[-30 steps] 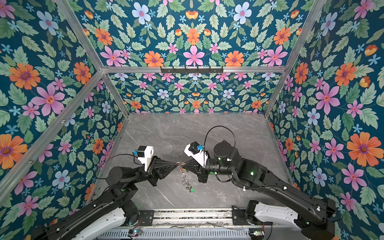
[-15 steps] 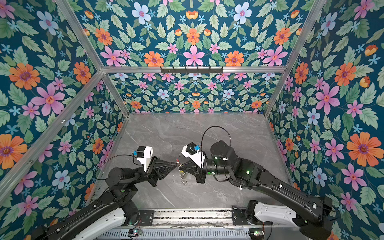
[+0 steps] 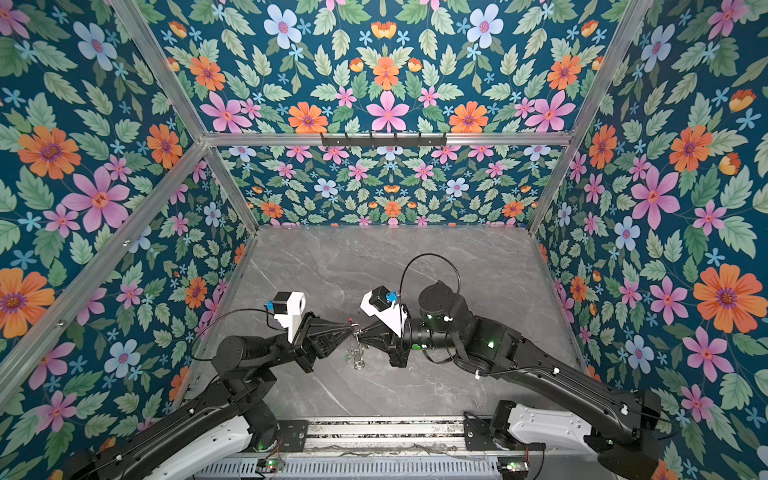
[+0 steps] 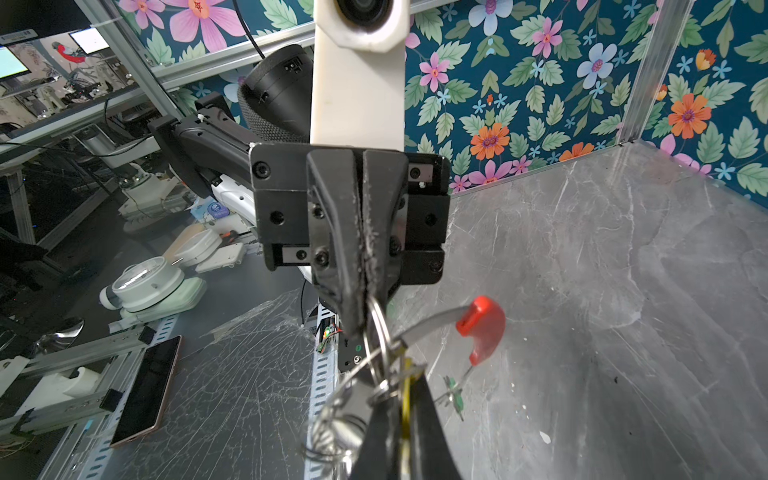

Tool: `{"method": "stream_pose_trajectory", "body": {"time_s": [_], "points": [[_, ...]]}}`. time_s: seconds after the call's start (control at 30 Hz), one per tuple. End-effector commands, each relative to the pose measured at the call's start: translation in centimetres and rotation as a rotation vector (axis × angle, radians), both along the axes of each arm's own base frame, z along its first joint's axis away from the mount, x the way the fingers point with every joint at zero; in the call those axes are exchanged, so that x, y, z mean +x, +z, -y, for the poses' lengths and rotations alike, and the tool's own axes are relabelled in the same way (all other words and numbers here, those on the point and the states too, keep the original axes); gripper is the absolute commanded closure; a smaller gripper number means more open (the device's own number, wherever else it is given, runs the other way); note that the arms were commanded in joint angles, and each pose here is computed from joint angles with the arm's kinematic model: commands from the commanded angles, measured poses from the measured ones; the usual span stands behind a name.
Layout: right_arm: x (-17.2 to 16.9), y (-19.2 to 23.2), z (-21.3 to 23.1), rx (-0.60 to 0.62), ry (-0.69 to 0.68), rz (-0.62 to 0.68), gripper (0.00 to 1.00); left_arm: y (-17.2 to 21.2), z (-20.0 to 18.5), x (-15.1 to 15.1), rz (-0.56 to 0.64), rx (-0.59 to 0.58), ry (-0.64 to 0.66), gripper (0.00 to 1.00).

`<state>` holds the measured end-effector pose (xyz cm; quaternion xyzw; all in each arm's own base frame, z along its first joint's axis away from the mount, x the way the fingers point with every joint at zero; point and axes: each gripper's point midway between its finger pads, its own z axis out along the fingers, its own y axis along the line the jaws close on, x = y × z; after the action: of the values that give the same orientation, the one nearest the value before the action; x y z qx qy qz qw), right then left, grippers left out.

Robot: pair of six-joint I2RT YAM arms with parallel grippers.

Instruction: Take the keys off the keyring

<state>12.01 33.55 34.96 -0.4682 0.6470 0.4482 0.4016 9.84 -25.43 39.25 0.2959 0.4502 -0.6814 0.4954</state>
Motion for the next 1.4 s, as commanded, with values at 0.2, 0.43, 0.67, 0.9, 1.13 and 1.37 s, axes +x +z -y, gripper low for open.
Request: {"method": "stream_pose_trajectory", "body": {"time_s": [0.2, 0.43, 0.67, 0.9, 1.13, 1.37], "points": [[-0.2, -1.5, -0.1, -0.040, 0.001, -0.024, 1.00, 2.9, -1.6, -1.0, 0.082, -0.128, 0.015, 1.00], [-0.4, -1.9, -0.3, -0.049, 0.015, -0.029, 1.00, 2.9, -1.8, -0.9, 0.080, -0.139, 0.022, 1.00], [-0.5, -2.3, -0.5, -0.058, 0.026, -0.035, 1.00, 3.1, -1.8, -1.0, 0.079, -0.148, 0.009, 1.00], [-0.2, -2.3, -0.1, -0.069, 0.005, -0.022, 1.00, 3.2, -1.9, -1.3, 0.082, -0.151, -0.002, 1.00], [-0.2, -1.5, 0.4, -0.048, -0.016, -0.010, 1.00, 3.4, -2.0, -1.9, 0.099, -0.149, -0.024, 1.00], [-1.1, -0.7, 0.9, -0.030, 0.018, -0.017, 1.00, 3.4, -1.9, -2.7, 0.127, -0.133, -0.064, 1.00]]}}
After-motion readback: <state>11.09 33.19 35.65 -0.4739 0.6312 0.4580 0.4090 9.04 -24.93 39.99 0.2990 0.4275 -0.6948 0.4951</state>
